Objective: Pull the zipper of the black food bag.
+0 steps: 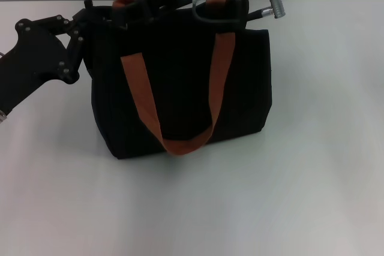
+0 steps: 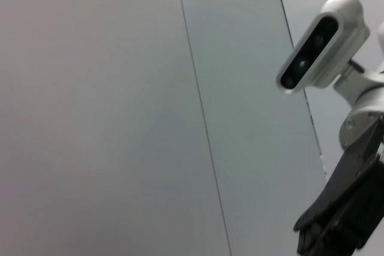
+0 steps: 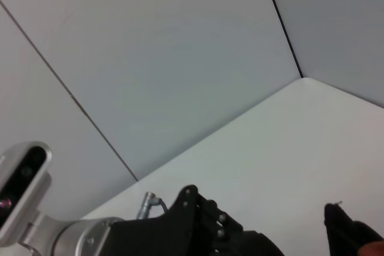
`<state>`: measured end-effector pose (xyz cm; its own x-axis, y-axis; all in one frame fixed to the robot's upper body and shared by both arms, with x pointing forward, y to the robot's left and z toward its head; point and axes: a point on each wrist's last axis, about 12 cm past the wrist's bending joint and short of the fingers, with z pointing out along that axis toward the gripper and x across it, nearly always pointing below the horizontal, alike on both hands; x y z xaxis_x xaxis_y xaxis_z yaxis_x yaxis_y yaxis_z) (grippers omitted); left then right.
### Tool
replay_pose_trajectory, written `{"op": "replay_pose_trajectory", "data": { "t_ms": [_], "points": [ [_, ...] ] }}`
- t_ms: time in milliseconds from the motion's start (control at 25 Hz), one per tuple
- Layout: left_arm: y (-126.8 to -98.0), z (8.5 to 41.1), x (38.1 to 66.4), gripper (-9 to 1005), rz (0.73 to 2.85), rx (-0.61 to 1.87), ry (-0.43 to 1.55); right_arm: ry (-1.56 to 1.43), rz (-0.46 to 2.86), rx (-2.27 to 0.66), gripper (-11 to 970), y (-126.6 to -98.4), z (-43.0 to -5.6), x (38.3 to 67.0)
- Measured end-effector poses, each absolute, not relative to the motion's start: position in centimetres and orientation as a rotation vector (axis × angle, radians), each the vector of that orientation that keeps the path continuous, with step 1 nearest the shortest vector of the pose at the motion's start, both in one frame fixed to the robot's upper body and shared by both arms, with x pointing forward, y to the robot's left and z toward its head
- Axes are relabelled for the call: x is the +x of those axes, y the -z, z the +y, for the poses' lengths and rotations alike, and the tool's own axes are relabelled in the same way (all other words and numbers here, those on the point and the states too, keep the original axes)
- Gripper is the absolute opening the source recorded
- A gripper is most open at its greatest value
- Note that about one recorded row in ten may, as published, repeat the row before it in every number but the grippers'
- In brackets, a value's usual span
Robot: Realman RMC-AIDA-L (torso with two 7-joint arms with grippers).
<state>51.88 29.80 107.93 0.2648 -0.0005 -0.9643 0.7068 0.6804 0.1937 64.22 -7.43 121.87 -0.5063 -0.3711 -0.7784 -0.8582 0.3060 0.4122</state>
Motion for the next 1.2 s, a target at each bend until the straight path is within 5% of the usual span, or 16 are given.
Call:
{"op": "replay_pose_trajectory", "data": {
  "t_ms": [680, 1200],
  "points": [
    [-108.4, 29.5, 51.8, 29, 1.177, 0.704, 0.559, -1.118, 2.020, -1.100, -1, -121.8, -7.2, 64.1],
    [-108.3, 29.9, 51.8, 29, 1.196, 0.689, 0.542, -1.060, 1.811, -1.165, 197, -121.1, -10.3, 63.3]
  ]
}}
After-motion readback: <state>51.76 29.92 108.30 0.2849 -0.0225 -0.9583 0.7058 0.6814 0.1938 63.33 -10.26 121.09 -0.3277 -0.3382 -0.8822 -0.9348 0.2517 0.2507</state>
